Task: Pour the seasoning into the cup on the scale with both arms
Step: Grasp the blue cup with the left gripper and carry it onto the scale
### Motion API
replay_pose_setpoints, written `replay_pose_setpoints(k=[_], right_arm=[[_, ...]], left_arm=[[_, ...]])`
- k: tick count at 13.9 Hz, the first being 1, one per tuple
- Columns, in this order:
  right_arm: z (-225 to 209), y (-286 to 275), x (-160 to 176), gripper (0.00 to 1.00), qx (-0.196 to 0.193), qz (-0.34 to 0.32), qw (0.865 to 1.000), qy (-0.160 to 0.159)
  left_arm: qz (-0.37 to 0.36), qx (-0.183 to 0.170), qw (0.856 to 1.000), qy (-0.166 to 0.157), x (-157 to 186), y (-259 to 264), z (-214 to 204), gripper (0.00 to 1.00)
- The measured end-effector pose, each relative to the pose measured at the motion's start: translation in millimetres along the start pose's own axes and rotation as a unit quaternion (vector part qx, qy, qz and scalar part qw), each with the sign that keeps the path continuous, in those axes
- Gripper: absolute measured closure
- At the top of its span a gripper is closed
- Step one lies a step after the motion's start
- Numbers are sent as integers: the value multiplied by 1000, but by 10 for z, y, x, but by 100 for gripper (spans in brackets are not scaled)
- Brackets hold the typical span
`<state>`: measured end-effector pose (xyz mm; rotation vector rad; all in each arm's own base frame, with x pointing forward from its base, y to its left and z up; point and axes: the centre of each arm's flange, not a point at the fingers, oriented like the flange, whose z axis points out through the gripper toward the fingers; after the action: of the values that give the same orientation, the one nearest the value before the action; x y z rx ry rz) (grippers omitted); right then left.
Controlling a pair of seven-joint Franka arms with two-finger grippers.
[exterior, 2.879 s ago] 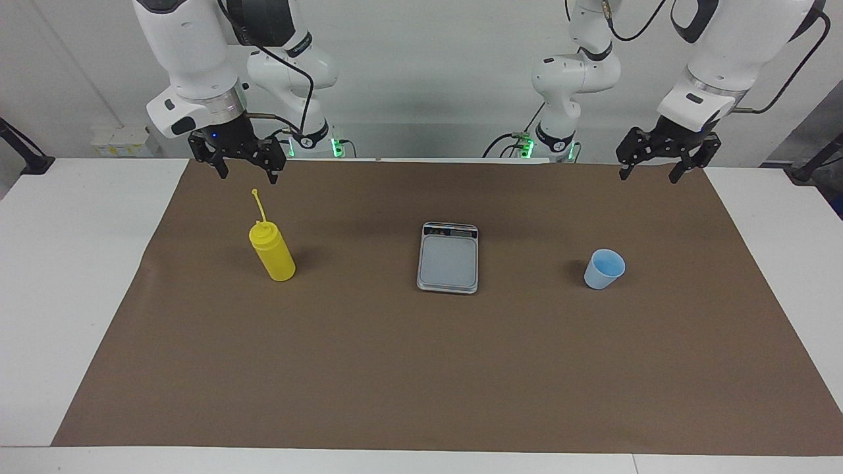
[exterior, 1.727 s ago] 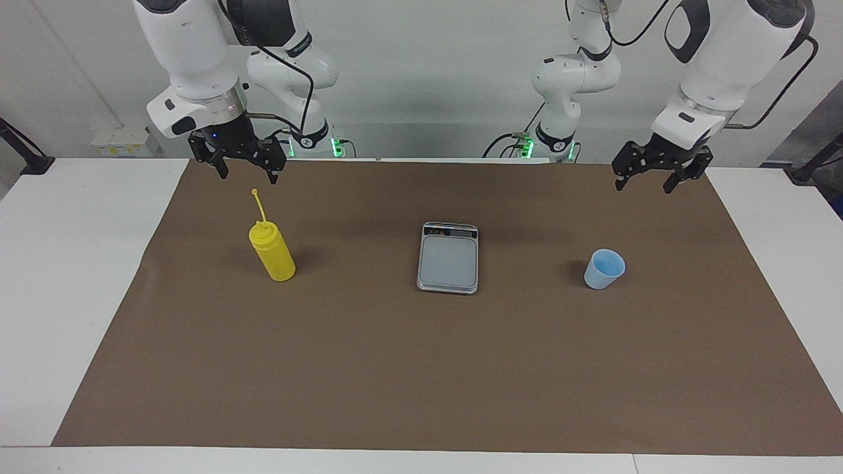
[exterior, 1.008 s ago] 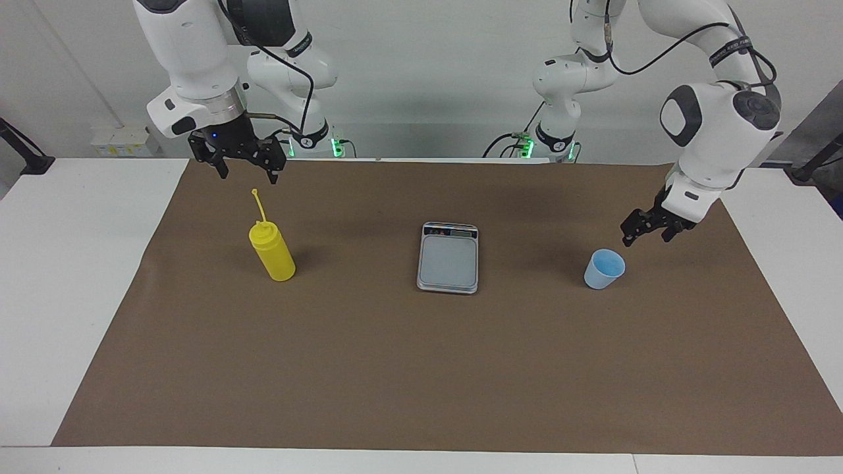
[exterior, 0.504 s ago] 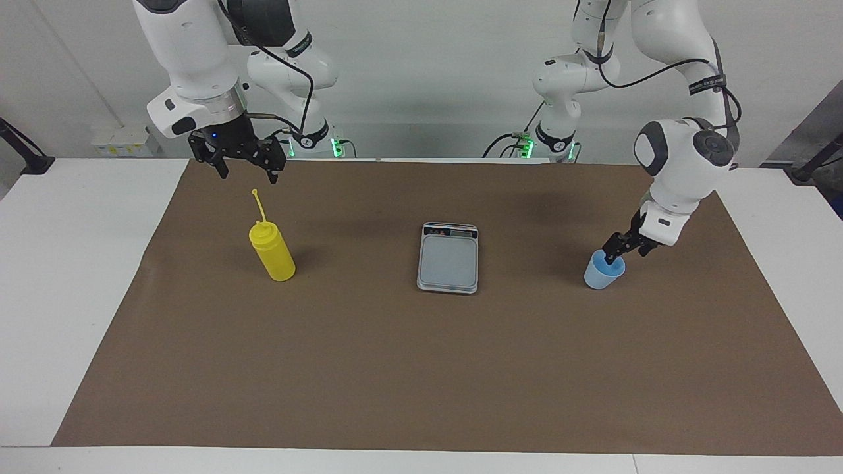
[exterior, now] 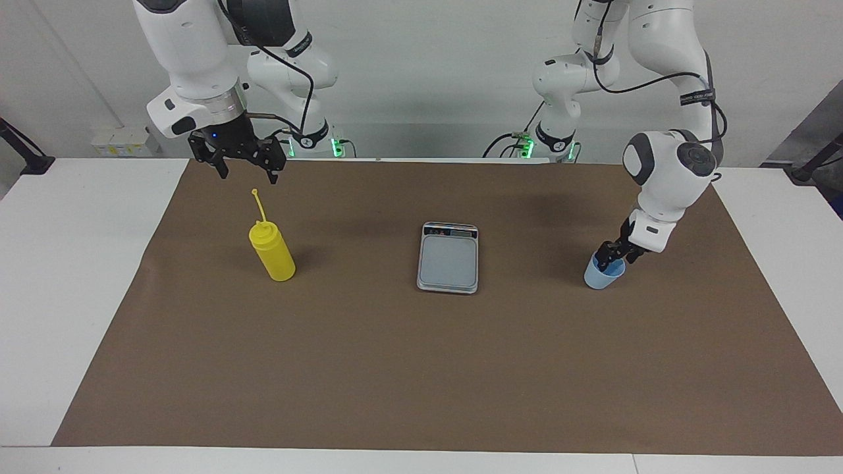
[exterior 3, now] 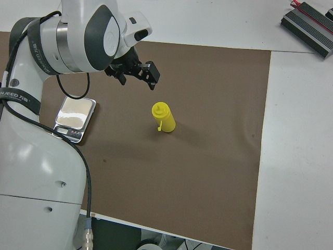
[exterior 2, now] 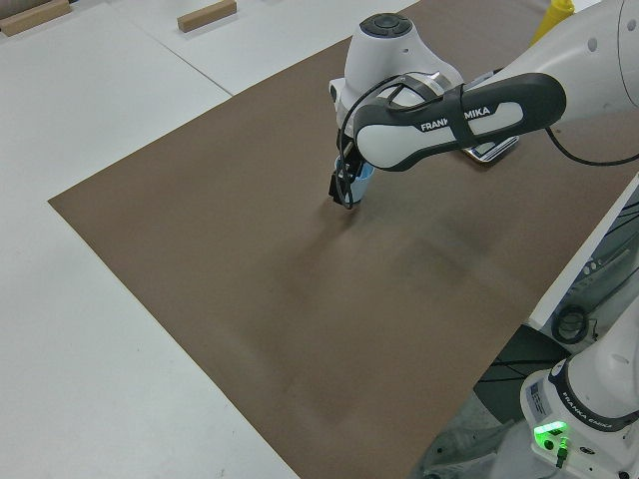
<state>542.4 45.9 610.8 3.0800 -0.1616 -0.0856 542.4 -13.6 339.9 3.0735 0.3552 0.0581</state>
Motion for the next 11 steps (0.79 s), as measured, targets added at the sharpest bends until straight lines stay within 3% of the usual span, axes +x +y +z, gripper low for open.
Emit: replay_pose_setpoints(k=[3, 6, 11], right_arm=[[0, 0, 0, 0, 0, 0, 1000, 0], [0, 0, 0, 0, 0, 0, 1000, 0], [0, 0, 0, 0, 0, 0, 1000, 0]], left_arm=[[6, -1, 1000, -1, -6, 64, 38, 67], [8, 1, 1000, -17, 125, 116, -175, 97], [37, 6, 998, -52, 325, 469, -1039, 97]])
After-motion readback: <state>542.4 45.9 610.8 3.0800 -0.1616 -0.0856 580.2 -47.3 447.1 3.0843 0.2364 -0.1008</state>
